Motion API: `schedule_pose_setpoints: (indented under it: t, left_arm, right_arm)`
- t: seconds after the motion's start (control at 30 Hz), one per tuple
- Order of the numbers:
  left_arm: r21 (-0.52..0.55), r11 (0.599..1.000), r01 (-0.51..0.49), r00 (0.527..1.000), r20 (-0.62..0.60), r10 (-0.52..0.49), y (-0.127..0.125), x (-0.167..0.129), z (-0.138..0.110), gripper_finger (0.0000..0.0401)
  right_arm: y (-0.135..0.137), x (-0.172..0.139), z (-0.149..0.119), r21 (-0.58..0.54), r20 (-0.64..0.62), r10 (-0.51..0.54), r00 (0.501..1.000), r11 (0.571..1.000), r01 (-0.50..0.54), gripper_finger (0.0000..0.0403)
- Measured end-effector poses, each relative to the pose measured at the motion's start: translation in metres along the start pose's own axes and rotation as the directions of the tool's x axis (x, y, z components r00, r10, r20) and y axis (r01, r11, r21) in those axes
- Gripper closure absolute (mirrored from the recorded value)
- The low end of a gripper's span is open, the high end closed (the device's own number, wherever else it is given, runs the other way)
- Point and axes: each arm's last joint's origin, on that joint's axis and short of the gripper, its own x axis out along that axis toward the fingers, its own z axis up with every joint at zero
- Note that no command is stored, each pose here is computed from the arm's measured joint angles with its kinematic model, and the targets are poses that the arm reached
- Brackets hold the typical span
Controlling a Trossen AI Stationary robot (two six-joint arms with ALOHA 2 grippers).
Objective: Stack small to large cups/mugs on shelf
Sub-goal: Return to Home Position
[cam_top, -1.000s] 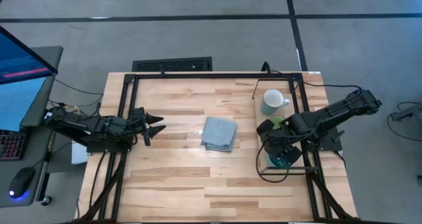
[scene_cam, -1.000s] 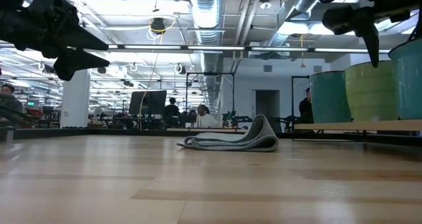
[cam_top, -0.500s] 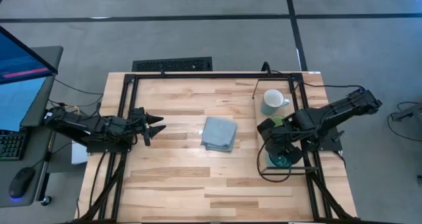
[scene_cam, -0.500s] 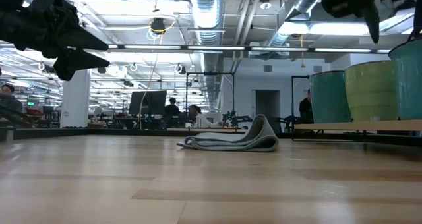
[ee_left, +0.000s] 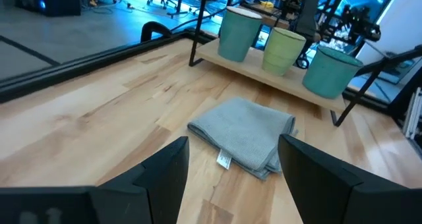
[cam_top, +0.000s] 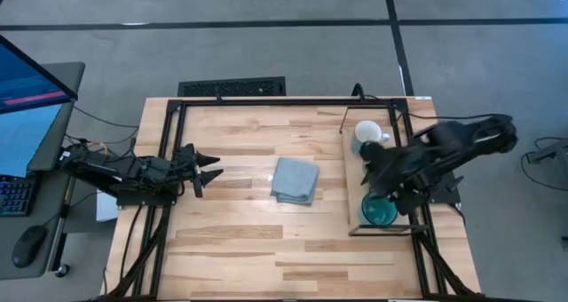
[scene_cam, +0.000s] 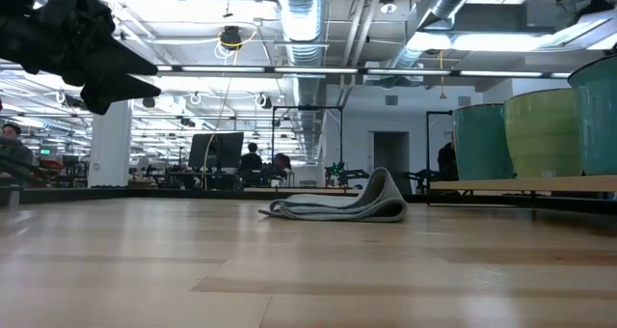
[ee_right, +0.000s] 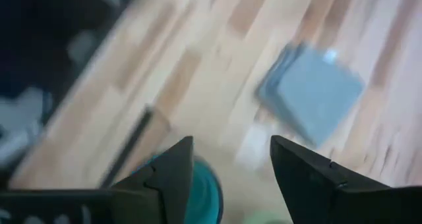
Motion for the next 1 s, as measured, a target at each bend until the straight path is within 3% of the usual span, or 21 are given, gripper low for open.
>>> schedule_pose_setpoints:
  t: [0.2, 0.33, 0.47, 0.73, 1.0]
  left_arm:
    - [0.096, 0.995, 0.001, 1.0, 0.002, -0.001, 0.0, 0.0, 0.0, 0.0177]
    - [0.155, 0.988, 0.005, 1.0, 0.019, -0.008, -0.001, 0.0, 0.002, 0.0177]
    - [0.235, 0.971, 0.033, 0.997, 0.055, -0.047, -0.003, 0.0, 0.007, 0.0177]
    - [0.342, 0.927, 0.154, 0.976, 0.092, -0.196, -0.01, -0.002, 0.014, 0.0177]
    - [0.359, 0.913, 0.193, 0.969, 0.075, -0.235, -0.011, -0.002, 0.013, 0.0177]
  right_arm:
    - [0.005, -0.054, -0.013, 0.061, 0.329, -0.089, 0.94, 0.996, 0.073, 0.0181]
    - [0.007, -0.087, -0.032, 0.16, 0.476, -0.258, 0.841, 0.966, 0.206, 0.0181]
    - [0.009, -0.101, -0.055, 0.24, 0.531, -0.381, 0.757, 0.924, 0.297, 0.0181]
    - [0.014, -0.071, -0.101, 0.338, 0.537, -0.455, 0.711, 0.888, 0.313, 0.0181]
    - [0.02, -0.037, -0.136, 0.381, 0.593, -0.468, 0.655, 0.88, 0.284, 0.0181]
